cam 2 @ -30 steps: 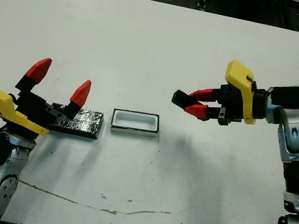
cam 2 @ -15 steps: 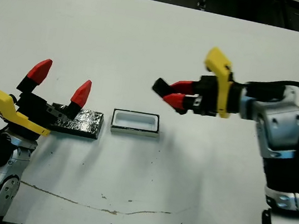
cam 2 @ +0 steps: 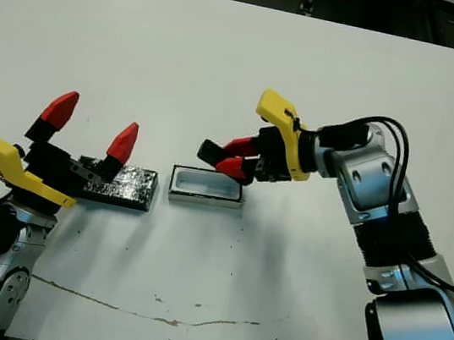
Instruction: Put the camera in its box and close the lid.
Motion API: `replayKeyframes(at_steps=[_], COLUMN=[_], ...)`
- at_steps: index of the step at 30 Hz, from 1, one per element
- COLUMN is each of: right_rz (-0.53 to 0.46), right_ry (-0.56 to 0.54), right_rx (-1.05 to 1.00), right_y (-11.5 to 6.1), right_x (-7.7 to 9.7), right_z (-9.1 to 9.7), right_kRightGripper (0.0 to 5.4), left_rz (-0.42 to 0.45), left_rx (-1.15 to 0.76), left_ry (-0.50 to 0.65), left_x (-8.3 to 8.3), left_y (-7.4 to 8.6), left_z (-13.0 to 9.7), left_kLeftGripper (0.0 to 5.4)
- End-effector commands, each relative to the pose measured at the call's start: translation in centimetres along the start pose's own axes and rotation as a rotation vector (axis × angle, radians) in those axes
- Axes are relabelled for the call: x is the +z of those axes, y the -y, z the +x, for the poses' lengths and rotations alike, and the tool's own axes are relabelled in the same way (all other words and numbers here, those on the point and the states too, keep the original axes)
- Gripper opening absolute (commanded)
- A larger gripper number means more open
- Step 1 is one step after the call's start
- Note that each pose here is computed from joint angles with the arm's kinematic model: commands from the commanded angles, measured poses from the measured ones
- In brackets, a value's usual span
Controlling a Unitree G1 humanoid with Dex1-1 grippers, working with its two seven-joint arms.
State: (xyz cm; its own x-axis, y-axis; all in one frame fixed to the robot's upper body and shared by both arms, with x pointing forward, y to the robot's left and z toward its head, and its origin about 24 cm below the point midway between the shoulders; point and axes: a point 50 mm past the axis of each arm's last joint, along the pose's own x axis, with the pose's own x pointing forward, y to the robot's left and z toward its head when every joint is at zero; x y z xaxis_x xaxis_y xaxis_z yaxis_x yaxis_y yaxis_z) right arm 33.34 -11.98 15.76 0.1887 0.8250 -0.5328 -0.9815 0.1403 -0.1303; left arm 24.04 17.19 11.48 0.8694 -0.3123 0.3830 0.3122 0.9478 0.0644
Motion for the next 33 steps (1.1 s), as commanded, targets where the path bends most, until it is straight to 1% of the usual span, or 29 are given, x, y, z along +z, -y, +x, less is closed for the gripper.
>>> replayKeyframes(at_steps=[1,5,14,17,23,29,33], right_rz=[-0.052,-0.032,-0.035,-0.059,-0.046,-0.064,-0.043], right_ry=[0.013,-0.009,-0.012,-0.007,0.021,0.02,0.024], right_rx=[0.015,0.018,0.028,0.028,0.054,0.068,0.095], right_y=[0.1,0.1,-0.3,-0.5,-0.7,-1.1,-1.1], right_x=[0.7,1.2,2.8,3.2,2.9,2.8,2.1], right_z=[0.3,0.5,0.8,1.0,1.8,2.3,2.6], right_kRightGripper=[1.67,1.67,1.67,1.67,1.67,1.67,1.67], left_rz=[0.006,0.006,0.004,0.01,0.005,0.008,0.008], left_rx=[0.005,0.011,0.004,0.008,0.013,0.013,0.015], left_ry=[-0.014,-0.017,-0.015,-0.014,-0.012,-0.015,-0.012], left_x=[-0.2,-0.2,-0.2,-0.2,-0.2,-0.2,-0.2], left_y=[0.0,0.0,0.0,0.0,0.0,-0.1,-0.1], left_z=[-0.3,-0.2,-0.1,-0.1,-0.2,-0.3,-0.3], left_kLeftGripper=[5.4,5.4,5.4,5.4,5.4,5.4,5.4])
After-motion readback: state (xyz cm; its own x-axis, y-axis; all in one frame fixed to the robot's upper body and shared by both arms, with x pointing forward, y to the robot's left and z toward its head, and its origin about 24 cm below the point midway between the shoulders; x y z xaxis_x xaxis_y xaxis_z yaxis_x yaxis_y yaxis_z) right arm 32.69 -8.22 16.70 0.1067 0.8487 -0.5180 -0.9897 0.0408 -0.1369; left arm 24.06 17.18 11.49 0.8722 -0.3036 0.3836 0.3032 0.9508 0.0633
